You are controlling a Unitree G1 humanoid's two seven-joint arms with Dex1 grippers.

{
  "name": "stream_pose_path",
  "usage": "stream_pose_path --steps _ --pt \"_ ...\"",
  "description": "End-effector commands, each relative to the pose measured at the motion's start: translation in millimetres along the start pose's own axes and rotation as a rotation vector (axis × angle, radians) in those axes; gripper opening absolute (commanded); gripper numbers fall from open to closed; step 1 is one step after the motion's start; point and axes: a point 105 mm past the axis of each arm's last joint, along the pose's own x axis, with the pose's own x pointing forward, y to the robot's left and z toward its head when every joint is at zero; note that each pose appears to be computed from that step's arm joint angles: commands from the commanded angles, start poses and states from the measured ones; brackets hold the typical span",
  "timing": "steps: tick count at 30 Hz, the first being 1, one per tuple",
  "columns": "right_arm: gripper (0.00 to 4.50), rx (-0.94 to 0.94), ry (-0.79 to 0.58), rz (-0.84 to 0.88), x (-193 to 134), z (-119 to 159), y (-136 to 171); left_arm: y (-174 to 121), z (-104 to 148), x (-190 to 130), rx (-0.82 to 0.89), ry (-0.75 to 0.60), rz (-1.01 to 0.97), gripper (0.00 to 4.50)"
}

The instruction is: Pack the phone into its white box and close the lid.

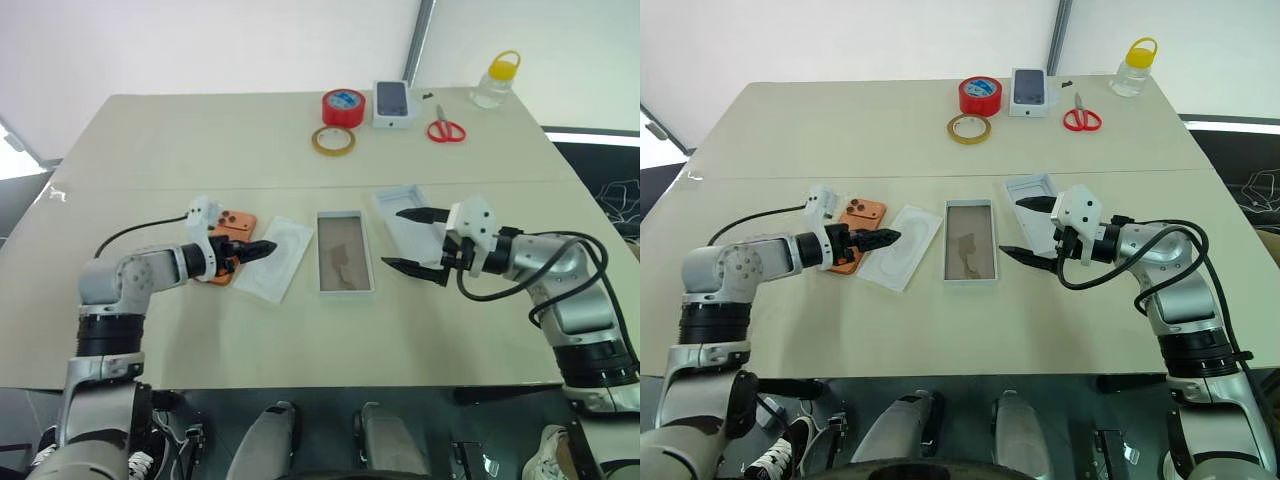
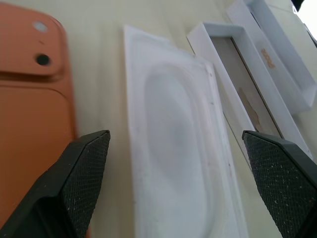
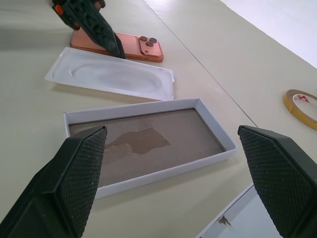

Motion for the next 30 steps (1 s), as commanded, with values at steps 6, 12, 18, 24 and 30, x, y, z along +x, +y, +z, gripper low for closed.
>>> stream_pose_path --steps 6,12,18,24,30 --pt "4.43 -0.057 -0.041 -0.031 -0.7 14.7 -3.7 5.5 -19.4 3.0 -0.072 0.107 0.019 4.5" --pt "4.5 -0.058 -0.041 -0.042 -1.1 15.5 -4.8 4.4 -22.6 2.9 -0.092 0.117 0.02 2.78" --pt "4.5 -0.062 -0.046 -0.045 0.0 17.9 -5.2 7.7 -28.9 -0.7 -0.097 0.138 0.042 1.78" --pt "4.5 -0.066 -0.05 -0.041 2.5 19.1 -4.9 6.5 -32.5 -0.4 -0.108 0.151 0.046 1.5" --pt "4.5 -0.069 -0.052 -0.016 6.2 20.4 0.5 6.2 -35.8 0.6 -0.138 0.168 0.055 0.07"
